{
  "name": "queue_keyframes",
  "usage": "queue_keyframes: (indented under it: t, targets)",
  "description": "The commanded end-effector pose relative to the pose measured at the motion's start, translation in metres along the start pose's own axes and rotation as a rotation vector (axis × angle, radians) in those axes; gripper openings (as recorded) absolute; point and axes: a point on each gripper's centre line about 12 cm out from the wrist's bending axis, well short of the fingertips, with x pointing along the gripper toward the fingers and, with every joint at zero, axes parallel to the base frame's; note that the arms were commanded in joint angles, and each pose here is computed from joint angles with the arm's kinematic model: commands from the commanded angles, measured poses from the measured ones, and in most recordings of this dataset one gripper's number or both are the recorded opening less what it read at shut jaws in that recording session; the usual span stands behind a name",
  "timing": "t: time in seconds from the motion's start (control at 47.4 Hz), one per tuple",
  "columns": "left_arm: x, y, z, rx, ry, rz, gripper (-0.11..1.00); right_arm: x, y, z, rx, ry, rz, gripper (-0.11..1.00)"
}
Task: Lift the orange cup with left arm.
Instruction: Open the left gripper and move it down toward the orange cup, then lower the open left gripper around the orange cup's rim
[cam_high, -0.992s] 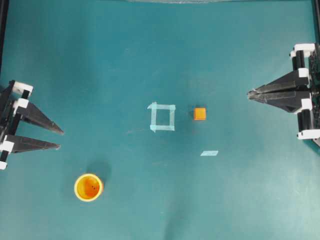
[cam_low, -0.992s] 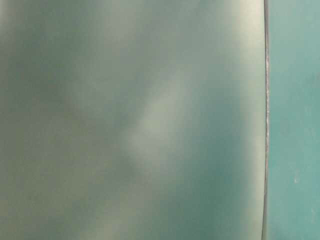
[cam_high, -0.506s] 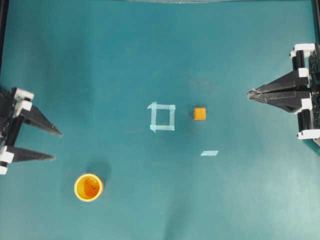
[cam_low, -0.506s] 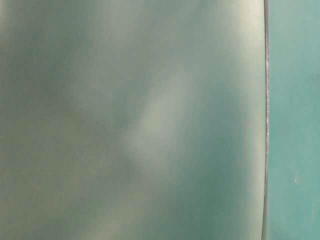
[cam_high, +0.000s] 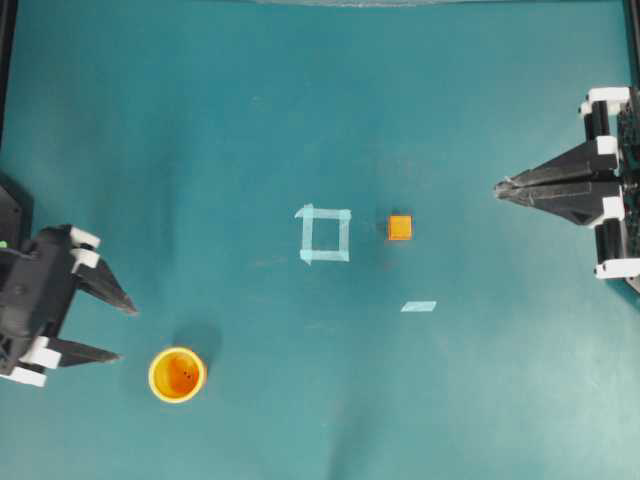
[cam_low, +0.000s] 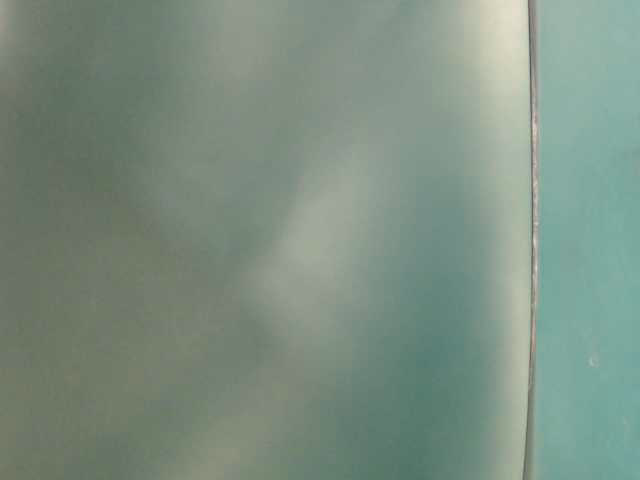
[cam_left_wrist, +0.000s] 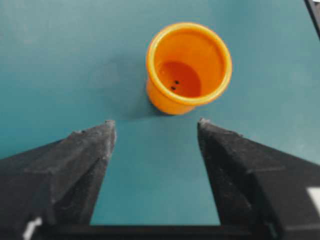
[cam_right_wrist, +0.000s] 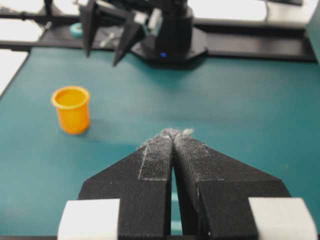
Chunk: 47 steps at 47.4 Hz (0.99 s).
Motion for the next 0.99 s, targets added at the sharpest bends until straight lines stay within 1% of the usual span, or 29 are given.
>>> queue_keyframes:
  t: [0.0,0.106,0.169,0.317,0.443,0.549,0.633,0.971]
  targets:
    - [0.008,-0.005,0.009,-0.027,0.0,-0.008,0.69,0.001,0.0,0.012,0.002,-0.029,-0.002,0.0]
    - [0.018,-0.011,0.005,-0.035,0.04,-0.019,0.77,0.001,0.0,0.012,0.002,-0.029,-0.002,0.0]
    - [0.025,-0.018,0.002,-0.019,0.06,-0.035,0.8,0.001,-0.001,0.012,0.002,-0.029,-0.003,0.0]
    - [0.038,-0.032,0.003,0.012,0.065,-0.07,0.81,0.001,0.0,0.011,0.0,-0.028,-0.002,0.0]
    - [0.046,-0.031,-0.004,0.015,0.1,-0.061,0.8,0.001,0.0,0.011,-0.001,-0.026,-0.002,0.0]
    - [0.054,-0.027,-0.013,0.009,0.14,-0.043,0.8,0.001,0.0,0.011,-0.001,-0.028,-0.002,0.0]
    - [0.058,-0.024,-0.016,-0.003,0.148,-0.035,0.8,0.001,0.0,0.011,-0.001,-0.028,-0.002,0.0]
    - [0.074,-0.023,-0.012,-0.044,0.077,-0.047,0.81,0.001,-0.001,0.012,0.0,-0.029,-0.002,0.0]
